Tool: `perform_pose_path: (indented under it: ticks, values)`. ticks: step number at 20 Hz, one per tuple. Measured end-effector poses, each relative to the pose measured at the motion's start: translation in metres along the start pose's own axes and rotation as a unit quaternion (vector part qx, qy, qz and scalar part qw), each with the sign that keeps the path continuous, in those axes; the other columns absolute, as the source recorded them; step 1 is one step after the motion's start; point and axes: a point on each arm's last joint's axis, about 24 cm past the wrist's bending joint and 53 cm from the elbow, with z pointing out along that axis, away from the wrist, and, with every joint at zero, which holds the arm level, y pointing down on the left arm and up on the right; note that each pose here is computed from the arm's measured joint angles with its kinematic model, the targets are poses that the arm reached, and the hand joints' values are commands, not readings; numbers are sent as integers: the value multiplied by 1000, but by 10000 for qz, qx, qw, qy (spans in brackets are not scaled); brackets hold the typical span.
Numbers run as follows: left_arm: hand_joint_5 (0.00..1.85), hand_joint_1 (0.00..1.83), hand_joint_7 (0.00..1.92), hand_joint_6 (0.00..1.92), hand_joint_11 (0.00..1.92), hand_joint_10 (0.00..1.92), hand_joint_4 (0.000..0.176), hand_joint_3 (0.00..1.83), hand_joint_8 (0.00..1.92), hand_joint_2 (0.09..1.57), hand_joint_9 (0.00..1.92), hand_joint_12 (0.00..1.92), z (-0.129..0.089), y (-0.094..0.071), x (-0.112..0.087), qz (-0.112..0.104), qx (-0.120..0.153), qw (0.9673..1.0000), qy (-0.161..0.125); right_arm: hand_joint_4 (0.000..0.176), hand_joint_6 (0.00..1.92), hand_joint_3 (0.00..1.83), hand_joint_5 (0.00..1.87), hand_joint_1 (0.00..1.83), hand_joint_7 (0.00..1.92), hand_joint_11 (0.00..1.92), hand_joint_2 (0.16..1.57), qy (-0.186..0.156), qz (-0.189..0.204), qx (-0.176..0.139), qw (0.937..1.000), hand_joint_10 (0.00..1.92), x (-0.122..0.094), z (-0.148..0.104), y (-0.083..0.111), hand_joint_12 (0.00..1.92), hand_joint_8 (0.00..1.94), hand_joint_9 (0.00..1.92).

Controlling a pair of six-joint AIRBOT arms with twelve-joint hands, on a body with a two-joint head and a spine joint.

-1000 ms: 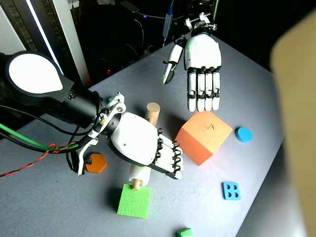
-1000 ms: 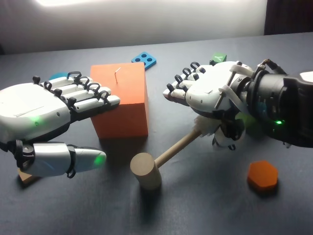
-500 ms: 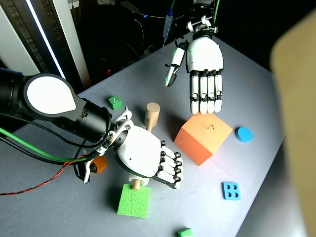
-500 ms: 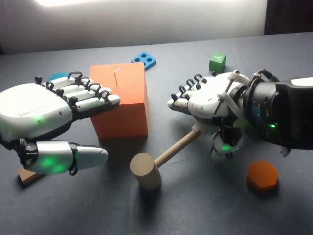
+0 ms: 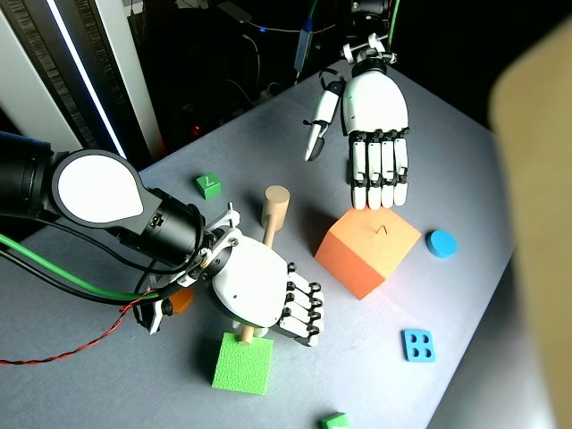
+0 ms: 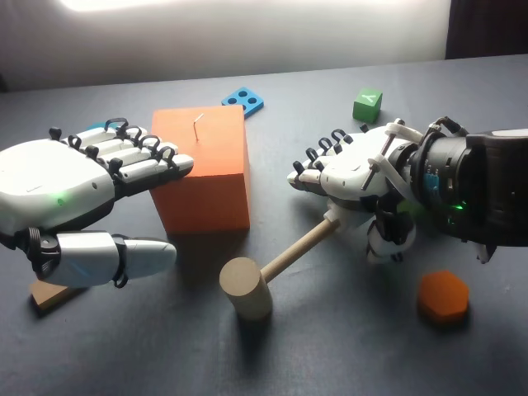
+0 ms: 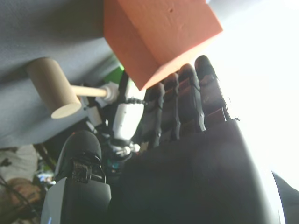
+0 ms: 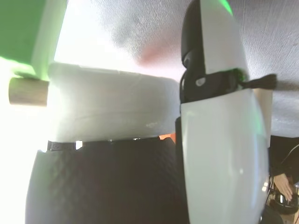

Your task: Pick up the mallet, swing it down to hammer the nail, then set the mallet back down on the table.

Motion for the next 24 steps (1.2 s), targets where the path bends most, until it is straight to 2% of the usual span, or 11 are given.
perform_pose_path:
  ticks: [4,6,8,12,15,18,19,20,21,22,24]
  values:
    - [110,0,116,6,0,7,0,2,7,1318,99,229,-1,1,1,-9,-10,10000,10,0,0,0,0,1212,0,0,938,62,49,-7,10000,0,3,0,0,242,0,0]
    - [97,0,98,1,0,3,0,2,2,1320,80,174,-2,4,4,-39,-47,10000,35,0,0,4,0,1213,0,0,956,67,62,-9,10000,0,3,0,0,205,0,0]
    - [82,0,91,0,0,3,0,0,0,1317,80,164,-2,4,6,-102,-56,9999,29,0,2,3,8,1182,12,0,963,68,63,-7,10000,0,3,0,0,275,2,0]
    - [75,0,84,1,0,1,0,0,0,1320,78,166,0,2,8,-136,-15,9999,11,0,20,4,205,1128,248,0,996,68,53,-22,10000,25,3,0,1,596,21,182]
    - [115,0,127,1,0,3,0,0,2,1313,116,261,1,2,9,-170,-10,9999,13,0,25,0,497,1085,573,0,1007,73,45,-71,9999,41,4,-1,4,1029,19,481]
    - [103,0,117,2,0,1,0,1,2,1316,107,226,1,1,12,-213,13,9998,4,0,24,0,592,1091,660,46,994,21,-30,-182,9998,47,0,-2,8,1119,19,574]
    - [105,0,120,2,0,2,0,2,3,1321,112,253,1,0,11,-210,22,9998,-2,0,71,1,736,1126,798,265,1007,18,-20,-196,9998,117,0,-3,9,1171,75,729]
    - [105,0,120,2,0,2,0,2,3,1321,112,253,1,0,11,-213,18,9998,1,0,71,1,736,1126,798,265,1007,16,-15,-193,9998,117,0,-3,8,1171,75,729]
    - [109,0,116,3,0,1,0,0,0,1318,111,260,1,1,12,-217,16,9998,4,0,1108,3,864,1090,827,414,1154,11,-18,-204,9998,644,-1,-4,9,1370,489,719]
    - [108,0,116,1,0,1,0,0,3,1308,116,275,1,1,12,-223,13,9998,9,0,1192,0,840,1092,682,471,1178,-21,8,-227,9997,1111,-5,-5,11,1491,1041,624]
    - [91,0,105,0,0,0,0,0,0,1304,105,249,1,1,12,-236,13,9997,9,0,1229,1,834,1066,645,645,1180,-22,6,-241,9997,1382,-5,-7,12,1567,1419,686]
